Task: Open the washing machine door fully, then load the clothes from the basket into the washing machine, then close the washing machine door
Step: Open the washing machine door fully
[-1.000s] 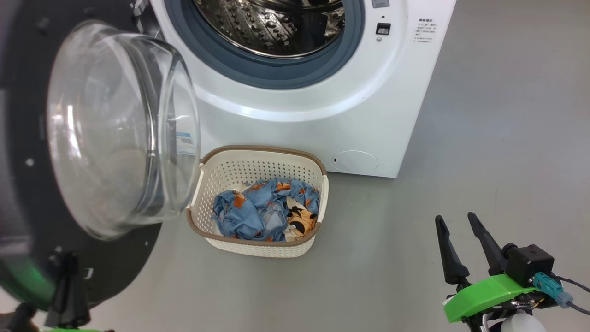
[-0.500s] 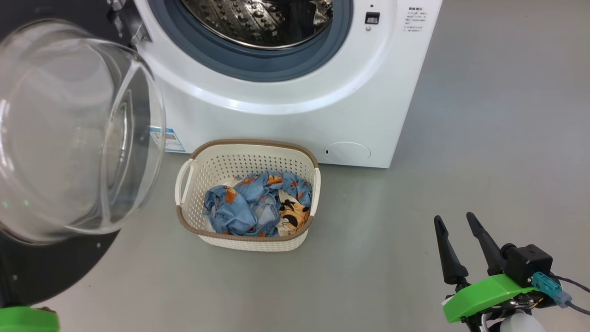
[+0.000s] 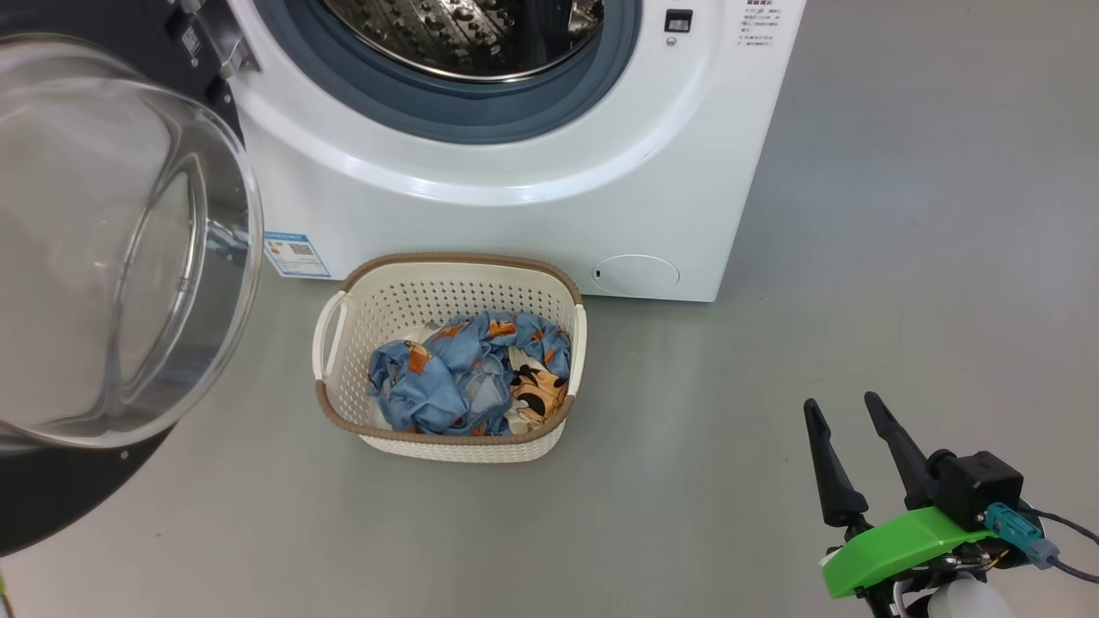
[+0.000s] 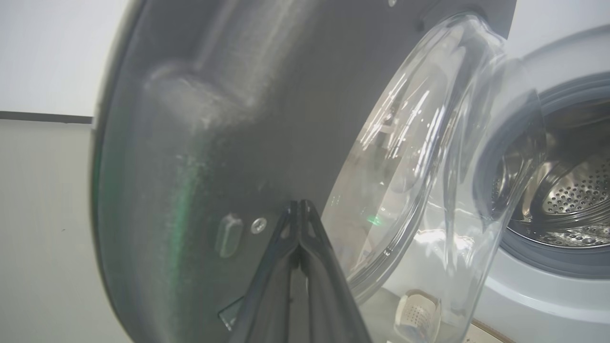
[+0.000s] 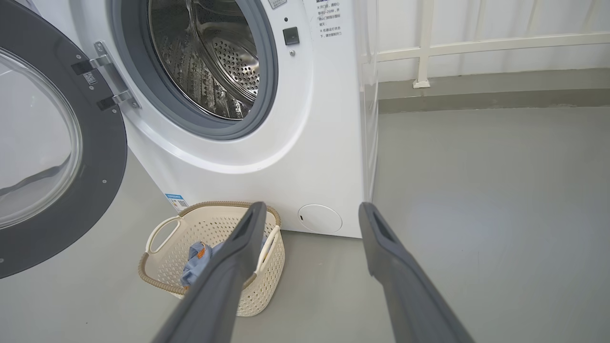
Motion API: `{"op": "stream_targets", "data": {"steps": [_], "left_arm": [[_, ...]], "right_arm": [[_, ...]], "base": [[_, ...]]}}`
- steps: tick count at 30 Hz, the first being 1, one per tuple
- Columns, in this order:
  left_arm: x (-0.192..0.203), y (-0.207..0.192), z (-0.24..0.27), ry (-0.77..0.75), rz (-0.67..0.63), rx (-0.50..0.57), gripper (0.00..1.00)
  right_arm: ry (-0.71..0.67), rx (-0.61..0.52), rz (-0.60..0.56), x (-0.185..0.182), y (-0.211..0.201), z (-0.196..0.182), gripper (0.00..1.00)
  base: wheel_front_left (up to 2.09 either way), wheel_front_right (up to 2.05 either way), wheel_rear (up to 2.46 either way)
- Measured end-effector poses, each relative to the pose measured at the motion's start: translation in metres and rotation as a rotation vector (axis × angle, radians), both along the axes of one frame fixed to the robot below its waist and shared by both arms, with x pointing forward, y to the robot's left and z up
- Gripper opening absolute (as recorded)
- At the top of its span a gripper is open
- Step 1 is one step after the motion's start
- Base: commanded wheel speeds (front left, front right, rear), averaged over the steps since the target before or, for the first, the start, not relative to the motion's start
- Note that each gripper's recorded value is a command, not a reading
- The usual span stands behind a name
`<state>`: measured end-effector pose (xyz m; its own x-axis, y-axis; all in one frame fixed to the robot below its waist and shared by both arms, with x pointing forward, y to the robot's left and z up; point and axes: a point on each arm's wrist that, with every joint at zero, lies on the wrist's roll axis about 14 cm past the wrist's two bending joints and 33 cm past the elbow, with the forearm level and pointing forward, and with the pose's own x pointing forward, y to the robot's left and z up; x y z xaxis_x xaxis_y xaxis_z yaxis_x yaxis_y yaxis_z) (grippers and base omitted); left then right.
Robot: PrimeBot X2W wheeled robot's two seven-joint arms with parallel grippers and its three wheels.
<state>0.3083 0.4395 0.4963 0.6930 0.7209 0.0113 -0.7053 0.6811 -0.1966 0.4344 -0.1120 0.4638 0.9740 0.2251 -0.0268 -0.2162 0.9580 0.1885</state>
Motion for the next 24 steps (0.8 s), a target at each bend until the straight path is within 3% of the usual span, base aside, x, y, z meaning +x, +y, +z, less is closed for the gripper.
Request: {"op": "stream_targets", "data": {"steps": [24], "left_arm": [[-0.002, 0.015, 0.009, -0.007, 0.013, 0.022, 0.00]], "right_arm": [[-0.009, -0.001, -0.003, -0.001, -0.001, 0.004, 1.00]], "base": [[0.00, 0.00, 0.00]]}}
